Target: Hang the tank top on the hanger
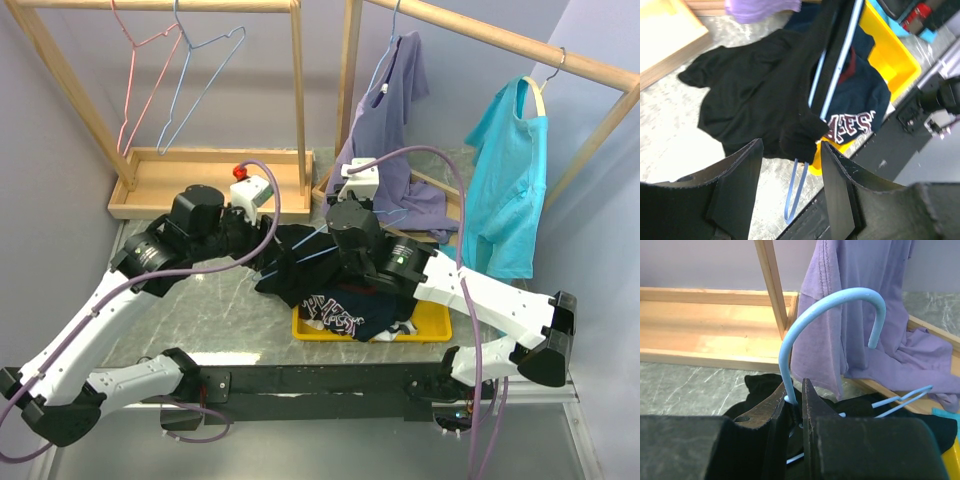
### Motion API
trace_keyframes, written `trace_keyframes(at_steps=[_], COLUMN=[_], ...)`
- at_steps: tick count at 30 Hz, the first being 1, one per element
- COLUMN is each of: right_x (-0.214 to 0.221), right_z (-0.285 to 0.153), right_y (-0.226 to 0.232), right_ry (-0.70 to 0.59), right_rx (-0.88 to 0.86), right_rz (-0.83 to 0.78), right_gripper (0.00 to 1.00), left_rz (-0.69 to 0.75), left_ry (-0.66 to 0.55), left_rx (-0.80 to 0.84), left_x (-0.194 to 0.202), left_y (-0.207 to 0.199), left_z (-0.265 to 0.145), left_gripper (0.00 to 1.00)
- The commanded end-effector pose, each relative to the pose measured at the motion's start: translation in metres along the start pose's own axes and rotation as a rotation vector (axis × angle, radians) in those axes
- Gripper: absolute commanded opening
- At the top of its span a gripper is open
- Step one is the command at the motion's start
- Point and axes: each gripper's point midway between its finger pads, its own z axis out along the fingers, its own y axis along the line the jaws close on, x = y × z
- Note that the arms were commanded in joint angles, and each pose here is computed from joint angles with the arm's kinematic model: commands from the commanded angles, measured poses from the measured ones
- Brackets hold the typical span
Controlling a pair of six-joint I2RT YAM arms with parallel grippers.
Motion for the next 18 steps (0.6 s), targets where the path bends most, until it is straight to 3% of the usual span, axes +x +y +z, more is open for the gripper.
trace_keyframes(at_steps=[1,18], right_x=[-0.032,-0.036], right_z=[-0.01,-0.009], right_y=[-0.005,0.001], right_ry=[-0.051,-0.046], right_rx=[-0.01,-0.023], right_rz=[0.04,0.037], right_gripper=[0.0,0.0], left_rz=[0.058,0.09], left_ry=[0.011,0.078], left_rx=[0.124,0.085], left_x=[-0.003,0.031], left_y=[-0.02,-0.017], left_z=[-0.001,0.029], left_gripper=[0.55,0.48])
